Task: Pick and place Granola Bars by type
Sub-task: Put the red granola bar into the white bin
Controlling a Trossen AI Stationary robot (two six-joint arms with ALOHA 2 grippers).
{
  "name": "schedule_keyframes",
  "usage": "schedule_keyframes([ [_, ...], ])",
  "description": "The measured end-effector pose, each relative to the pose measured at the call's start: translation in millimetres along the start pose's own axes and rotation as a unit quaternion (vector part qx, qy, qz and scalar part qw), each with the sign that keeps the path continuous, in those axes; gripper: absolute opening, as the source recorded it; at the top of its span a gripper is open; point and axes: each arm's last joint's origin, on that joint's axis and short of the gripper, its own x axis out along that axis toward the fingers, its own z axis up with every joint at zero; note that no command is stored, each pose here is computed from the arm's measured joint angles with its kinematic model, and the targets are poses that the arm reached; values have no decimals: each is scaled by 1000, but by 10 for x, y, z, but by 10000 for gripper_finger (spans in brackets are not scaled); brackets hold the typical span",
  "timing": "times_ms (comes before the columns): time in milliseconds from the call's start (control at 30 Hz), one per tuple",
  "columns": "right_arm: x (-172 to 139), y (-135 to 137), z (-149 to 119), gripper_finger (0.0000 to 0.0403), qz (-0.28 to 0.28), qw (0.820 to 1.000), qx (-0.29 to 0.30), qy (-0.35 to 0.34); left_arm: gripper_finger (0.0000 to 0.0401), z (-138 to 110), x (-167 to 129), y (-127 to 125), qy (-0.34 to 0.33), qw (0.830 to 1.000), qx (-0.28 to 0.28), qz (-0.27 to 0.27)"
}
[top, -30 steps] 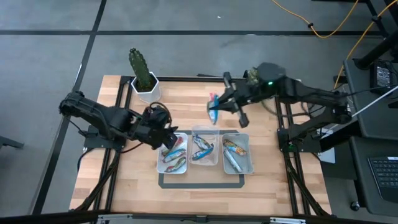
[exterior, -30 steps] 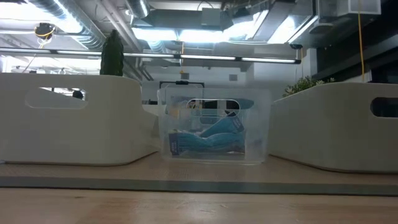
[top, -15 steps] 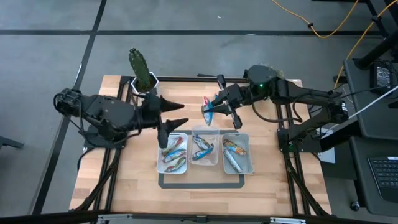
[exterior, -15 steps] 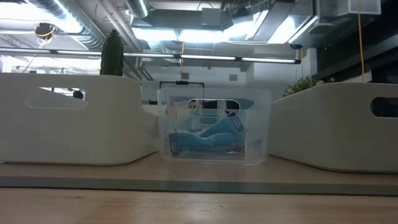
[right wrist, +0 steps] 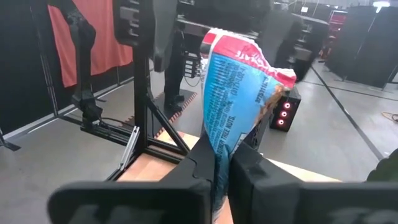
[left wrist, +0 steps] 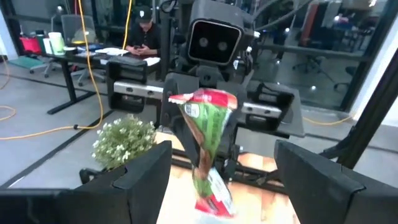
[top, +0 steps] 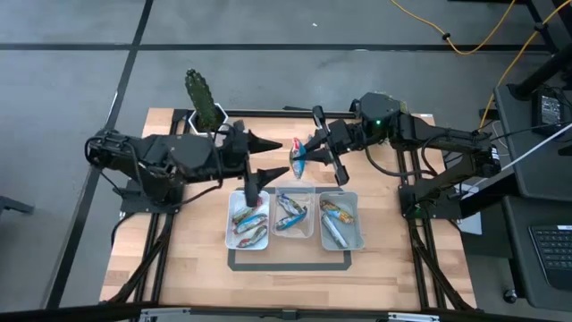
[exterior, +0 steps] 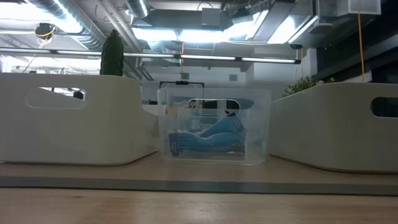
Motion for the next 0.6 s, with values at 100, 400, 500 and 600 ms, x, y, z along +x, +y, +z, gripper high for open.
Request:
schedule_keyframes([
  [100, 1, -1, -1, 40, 0, 1000, 0, 0, 275, 6, 95, 29, -6, 1000, -7, -10],
  [400, 2, -2, 12, 17, -1, 1000, -2, -6, 249, -30, 318, 121, -6, 1000, -14, 4],
  [500, 2, -2, 13, 25, -2, 1000, 2, -7, 205, -18, 334, 144, -12, 1000, -13, 11],
  [600, 1, -4, 13, 43, -2, 1000, 9, -7, 141, -12, 356, 148, -18, 1000, -2, 12],
])
